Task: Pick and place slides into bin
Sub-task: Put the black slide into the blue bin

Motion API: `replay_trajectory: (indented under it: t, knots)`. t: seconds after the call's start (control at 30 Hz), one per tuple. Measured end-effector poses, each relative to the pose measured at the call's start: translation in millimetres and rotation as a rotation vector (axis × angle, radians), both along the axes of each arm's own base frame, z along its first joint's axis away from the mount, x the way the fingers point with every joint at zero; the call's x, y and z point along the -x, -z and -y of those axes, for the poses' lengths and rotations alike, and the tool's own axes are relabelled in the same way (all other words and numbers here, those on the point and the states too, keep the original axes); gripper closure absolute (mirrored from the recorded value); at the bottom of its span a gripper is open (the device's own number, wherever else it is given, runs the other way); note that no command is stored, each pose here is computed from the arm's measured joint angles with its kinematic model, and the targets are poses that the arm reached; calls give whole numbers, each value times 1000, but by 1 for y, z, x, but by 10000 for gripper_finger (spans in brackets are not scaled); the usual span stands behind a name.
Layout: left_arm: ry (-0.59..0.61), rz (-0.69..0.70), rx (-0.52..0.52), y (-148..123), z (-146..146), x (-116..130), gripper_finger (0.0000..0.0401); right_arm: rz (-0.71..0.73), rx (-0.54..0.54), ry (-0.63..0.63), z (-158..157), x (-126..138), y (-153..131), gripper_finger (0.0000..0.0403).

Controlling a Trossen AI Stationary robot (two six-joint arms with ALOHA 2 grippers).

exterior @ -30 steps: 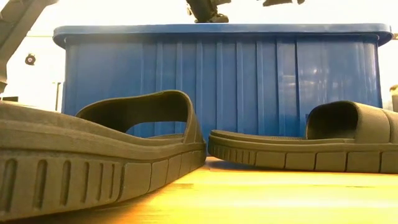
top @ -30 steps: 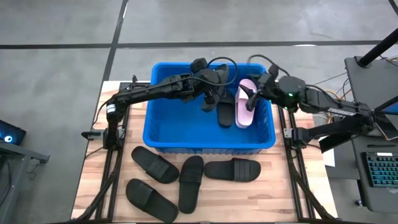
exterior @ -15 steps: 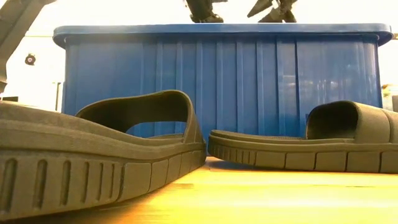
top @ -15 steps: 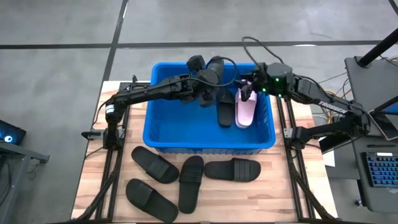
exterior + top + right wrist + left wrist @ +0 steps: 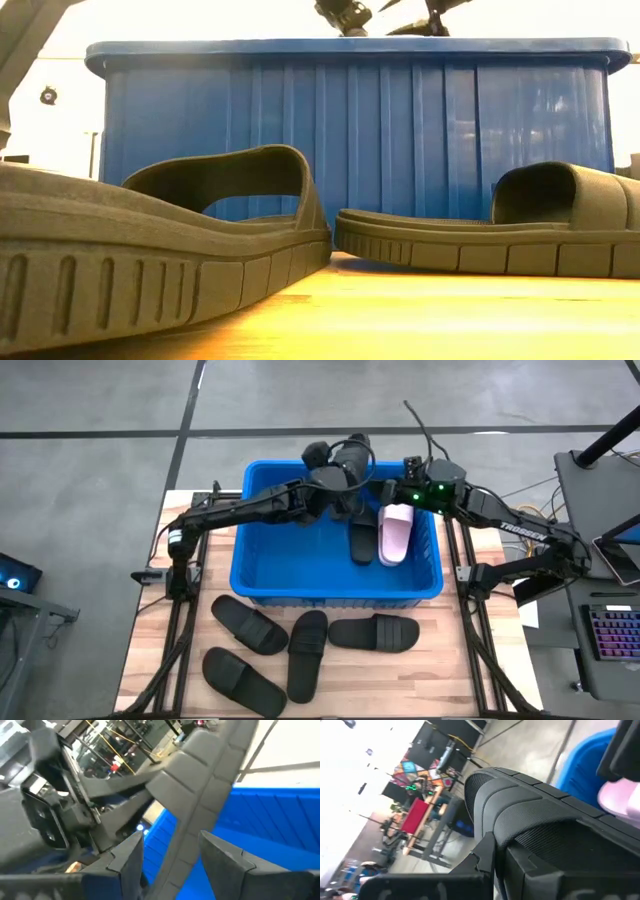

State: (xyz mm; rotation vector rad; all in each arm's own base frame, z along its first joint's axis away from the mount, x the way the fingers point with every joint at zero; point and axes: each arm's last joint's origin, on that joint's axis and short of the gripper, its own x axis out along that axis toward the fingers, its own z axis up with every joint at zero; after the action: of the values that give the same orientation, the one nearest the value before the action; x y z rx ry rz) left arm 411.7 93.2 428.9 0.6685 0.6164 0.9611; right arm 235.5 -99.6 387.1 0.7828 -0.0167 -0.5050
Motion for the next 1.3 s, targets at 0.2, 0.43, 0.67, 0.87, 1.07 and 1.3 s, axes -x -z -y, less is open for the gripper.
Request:
replay_trajectory:
  t: [0.2, 0.43, 0.67, 0.87, 1.07, 1.3]
  knots:
    - [-39, -3, -40, -4, 0, 0, 401, -1, -36, 5, 0, -1, 10, 225]
    - [-35, 47, -48, -6, 2, -2, 401, 11, -74, 22, 2, -3, 20, 227]
    - [-23, 65, -49, -5, 6, -4, 401, 42, -81, 41, 3, -3, 18, 177]
    - [-18, 103, -54, -8, 7, -5, 401, 57, -74, 37, 3, -3, 17, 124]
    - [-2, 92, -64, -9, 8, -6, 401, 37, -74, 30, 6, -9, 21, 105]
    - [105, -45, -121, -6, 14, -9, 401, 19, -26, 14, 7, -10, 20, 116]
